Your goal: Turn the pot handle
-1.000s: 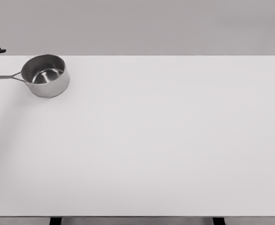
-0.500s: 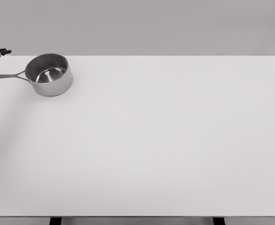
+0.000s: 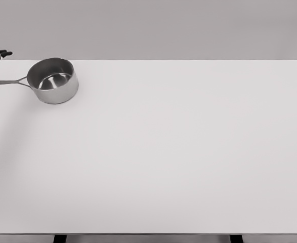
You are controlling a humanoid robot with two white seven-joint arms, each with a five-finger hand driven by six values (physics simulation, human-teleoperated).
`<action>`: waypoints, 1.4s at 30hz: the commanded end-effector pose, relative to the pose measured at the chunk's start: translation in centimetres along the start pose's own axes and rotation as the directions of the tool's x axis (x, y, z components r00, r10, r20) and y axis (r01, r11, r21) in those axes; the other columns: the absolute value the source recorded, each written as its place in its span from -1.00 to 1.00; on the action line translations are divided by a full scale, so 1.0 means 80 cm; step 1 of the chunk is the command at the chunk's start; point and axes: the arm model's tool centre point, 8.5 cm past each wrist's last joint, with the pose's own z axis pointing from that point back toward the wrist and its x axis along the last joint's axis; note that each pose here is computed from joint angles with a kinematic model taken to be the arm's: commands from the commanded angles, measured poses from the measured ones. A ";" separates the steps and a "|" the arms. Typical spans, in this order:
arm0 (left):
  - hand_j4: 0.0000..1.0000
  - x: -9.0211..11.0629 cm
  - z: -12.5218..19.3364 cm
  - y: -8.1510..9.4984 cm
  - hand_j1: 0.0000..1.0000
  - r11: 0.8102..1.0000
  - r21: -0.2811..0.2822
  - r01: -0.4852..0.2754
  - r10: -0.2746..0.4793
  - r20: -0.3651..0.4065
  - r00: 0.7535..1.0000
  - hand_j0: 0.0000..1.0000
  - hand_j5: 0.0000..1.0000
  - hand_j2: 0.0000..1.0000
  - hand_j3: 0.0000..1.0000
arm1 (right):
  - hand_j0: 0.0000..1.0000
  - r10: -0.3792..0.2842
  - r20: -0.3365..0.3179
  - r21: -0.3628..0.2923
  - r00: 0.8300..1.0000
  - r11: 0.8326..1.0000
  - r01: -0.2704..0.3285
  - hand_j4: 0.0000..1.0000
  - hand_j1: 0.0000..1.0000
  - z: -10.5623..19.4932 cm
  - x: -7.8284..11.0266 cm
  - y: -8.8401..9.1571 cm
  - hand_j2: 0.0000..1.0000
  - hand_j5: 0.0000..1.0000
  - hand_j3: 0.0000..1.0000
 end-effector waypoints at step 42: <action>1.00 -0.002 -0.028 0.001 1.00 1.000 -0.021 -0.017 0.016 -0.038 0.999 1.00 1.00 1.00 1.00 | 1.00 -0.001 0.000 0.000 1.000 1.000 0.001 1.00 1.00 0.000 0.000 0.000 1.00 1.00 1.00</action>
